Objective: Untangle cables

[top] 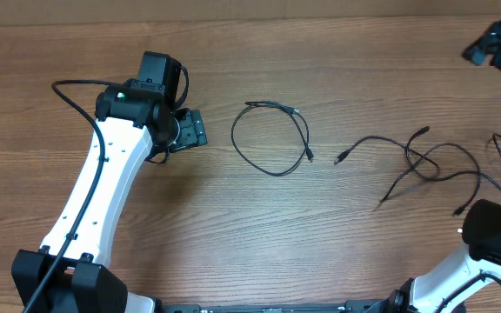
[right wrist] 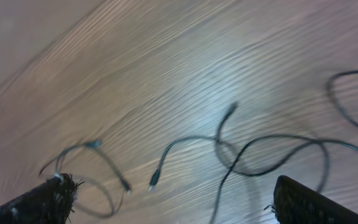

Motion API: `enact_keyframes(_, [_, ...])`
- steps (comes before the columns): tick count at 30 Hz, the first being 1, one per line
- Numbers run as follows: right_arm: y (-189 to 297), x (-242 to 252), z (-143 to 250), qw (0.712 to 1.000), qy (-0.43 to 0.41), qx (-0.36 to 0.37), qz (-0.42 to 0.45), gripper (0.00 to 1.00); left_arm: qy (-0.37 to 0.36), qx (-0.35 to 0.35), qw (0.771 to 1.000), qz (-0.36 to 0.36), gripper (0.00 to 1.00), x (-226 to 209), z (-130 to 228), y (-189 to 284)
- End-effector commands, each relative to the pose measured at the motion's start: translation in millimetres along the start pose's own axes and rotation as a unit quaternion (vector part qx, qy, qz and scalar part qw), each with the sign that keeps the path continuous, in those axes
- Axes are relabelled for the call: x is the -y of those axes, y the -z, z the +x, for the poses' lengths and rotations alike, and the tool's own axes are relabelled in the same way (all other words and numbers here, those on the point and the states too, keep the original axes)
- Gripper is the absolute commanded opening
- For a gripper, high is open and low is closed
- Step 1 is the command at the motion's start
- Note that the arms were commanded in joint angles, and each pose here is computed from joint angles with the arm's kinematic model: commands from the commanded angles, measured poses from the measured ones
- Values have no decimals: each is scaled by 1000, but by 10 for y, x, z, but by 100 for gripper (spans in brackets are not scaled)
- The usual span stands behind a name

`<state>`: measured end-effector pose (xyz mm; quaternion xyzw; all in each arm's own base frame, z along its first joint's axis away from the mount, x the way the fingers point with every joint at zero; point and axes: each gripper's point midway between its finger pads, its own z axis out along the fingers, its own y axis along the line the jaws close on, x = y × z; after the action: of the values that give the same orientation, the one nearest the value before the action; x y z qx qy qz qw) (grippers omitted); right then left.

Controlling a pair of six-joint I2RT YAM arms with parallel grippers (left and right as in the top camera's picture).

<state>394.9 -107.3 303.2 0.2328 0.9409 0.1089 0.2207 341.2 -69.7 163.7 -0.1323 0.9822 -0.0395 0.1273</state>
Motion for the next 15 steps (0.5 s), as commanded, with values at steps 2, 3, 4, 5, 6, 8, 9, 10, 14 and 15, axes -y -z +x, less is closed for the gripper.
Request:
enact_keyframes(2, [-85,-337,196,997,51,-38,-44,100,7,1,1000,6,85,6,5,18])
enact_keyframes(3, [-136,-376,254,996,55,-50,-45,98,7,1,1000,6,85,6,5,18])
enact_keyframes(4, [-192,-395,305,996,58,-62,-43,95,7,1,1000,6,85,6,5,18])
enact_keyframes(5, [-247,-408,358,995,60,-74,-40,93,7,1,1000,6,85,6,5,18])
enact_keyframes(6, [-307,-419,417,994,61,-87,-37,92,7,1,1000,6,85,6,5,18])
enact_keyframes(8, [-448,-371,534,992,52,-114,-16,92,7,1,1000,6,85,6,6,18])
enact_keyframes(9, [-520,-298,586,991,42,-125,6,93,7,1,1000,6,85,6,6,18])
enact_keyframes(10, [-595,-200,630,990,31,-134,35,93,7,1,1000,6,85,6,6,18])
enact_keyframes(14, [-865,233,784,977,-6,-156,145,96,7,1,1000,6,85,6,5,18])
enact_keyframes(15, [-925,310,819,974,-9,-161,161,96,7,1,1000,6,85,6,5,18])
